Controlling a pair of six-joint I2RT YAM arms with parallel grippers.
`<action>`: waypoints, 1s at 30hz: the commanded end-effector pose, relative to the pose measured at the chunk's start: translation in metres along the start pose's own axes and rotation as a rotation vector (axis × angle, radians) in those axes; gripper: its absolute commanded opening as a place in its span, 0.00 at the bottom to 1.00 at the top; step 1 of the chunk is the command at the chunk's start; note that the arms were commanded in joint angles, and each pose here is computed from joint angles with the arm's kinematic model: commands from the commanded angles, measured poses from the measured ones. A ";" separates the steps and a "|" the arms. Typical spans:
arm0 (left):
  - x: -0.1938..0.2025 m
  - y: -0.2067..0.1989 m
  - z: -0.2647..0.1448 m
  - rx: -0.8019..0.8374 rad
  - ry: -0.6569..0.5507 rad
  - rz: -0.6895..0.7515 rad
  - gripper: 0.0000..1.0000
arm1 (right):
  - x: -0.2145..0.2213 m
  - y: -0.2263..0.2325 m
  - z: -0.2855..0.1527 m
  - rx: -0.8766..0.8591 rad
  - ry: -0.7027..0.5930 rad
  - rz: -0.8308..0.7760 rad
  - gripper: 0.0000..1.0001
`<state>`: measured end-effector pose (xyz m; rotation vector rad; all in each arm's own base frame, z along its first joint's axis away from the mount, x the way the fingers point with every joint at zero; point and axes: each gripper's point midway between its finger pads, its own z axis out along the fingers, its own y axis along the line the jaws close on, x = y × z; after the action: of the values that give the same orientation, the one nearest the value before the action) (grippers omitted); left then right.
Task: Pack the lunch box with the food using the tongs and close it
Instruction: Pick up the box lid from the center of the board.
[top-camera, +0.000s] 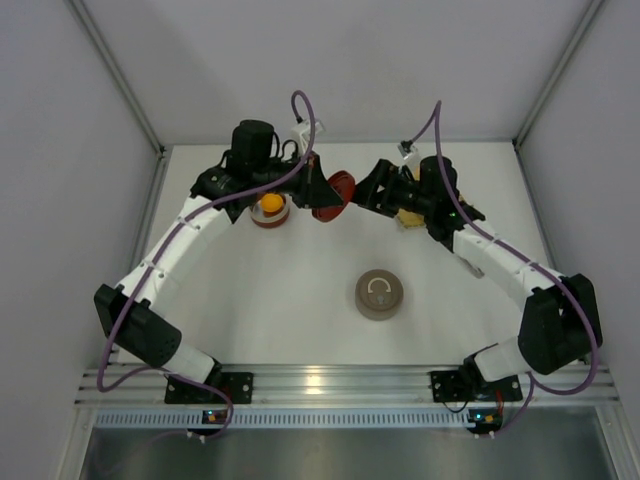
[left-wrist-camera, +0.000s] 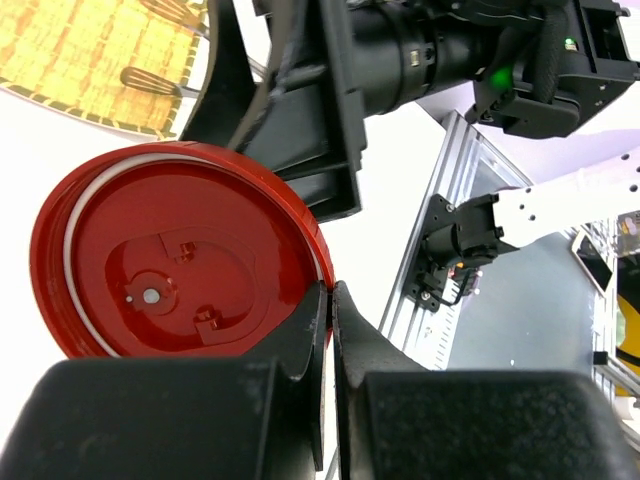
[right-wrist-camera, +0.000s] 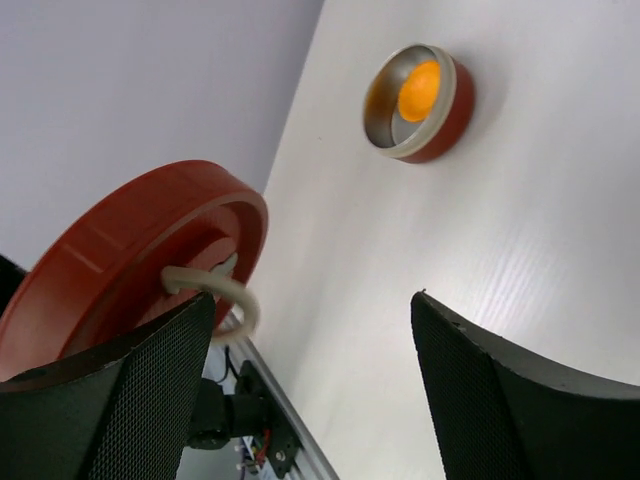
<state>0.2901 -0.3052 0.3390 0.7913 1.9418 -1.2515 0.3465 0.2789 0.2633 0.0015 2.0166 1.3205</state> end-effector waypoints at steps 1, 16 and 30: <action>-0.009 -0.021 -0.008 0.048 -0.027 0.036 0.00 | -0.012 -0.007 -0.006 0.091 -0.027 -0.044 0.78; 0.000 -0.041 -0.018 0.213 0.016 0.040 0.00 | -0.009 0.052 -0.034 -0.443 -0.067 -0.188 0.63; 0.010 -0.053 -0.021 0.306 0.056 0.036 0.00 | -0.002 0.065 -0.041 -0.569 -0.041 -0.282 0.58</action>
<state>0.2522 -0.3048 0.3516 0.9471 1.8733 -1.4989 0.3063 0.2785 0.3090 -0.3881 1.6067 1.6528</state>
